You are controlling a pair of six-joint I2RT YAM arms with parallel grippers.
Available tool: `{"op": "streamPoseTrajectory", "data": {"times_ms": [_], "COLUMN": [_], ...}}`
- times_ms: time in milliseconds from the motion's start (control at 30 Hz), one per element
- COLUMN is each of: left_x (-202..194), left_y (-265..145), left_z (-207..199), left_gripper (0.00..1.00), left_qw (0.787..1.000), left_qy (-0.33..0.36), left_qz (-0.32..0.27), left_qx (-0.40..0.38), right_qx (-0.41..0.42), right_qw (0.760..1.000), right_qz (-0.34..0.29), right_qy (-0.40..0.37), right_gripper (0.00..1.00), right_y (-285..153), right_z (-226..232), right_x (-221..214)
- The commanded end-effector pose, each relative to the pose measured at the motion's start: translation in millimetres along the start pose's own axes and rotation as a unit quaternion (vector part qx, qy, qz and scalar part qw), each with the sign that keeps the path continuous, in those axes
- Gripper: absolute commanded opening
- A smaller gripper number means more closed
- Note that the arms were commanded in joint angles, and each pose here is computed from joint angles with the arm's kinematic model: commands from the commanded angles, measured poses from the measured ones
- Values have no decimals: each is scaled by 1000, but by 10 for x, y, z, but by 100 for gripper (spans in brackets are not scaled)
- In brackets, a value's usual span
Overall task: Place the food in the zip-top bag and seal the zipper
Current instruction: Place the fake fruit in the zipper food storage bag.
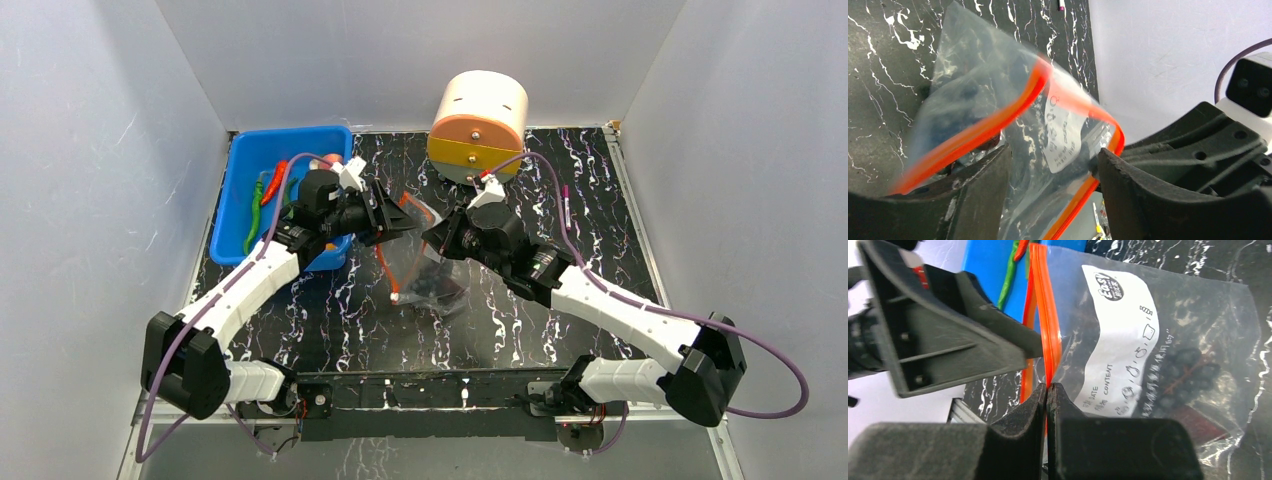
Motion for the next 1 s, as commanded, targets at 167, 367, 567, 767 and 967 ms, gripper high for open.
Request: {"op": "streamPoseTrajectory", "data": {"times_ms": [167,367,567,767,967], "left_x": [178,64,-152,-181,-189], "left_y": [-504,-544,-358,-231,-166], "left_z": [-327,-123,178,380,385], "left_gripper": [64,60,55,49,19], "left_qw": [992,987,986,983,983], "left_qy": [120,144,132,139,141], "left_qz": [-13,7,56,56,68], "left_qx": [36,75,90,108,97], "right_qx": [-15,-13,-6,-4,-19], "right_qw": [996,996,996,997,997], "right_qz": [-77,-84,-79,-72,-71], "right_qy": [-35,-32,-28,-26,-31], "right_gripper": [0,0,0,0,0], "right_y": [-288,-341,-326,-306,-309], "right_z": [63,40,79,78,7], "right_x": [383,394,384,353,339]}}
Point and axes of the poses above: each gripper's point midway between its finger pads, its own y axis out along the fingers, its own z axis along the line the jaws close on, x = y × z, the point moved 2 cm from there along -y, back along the fingers, and after that the axes turned 11 degrees about y, right-handed, at the moved point
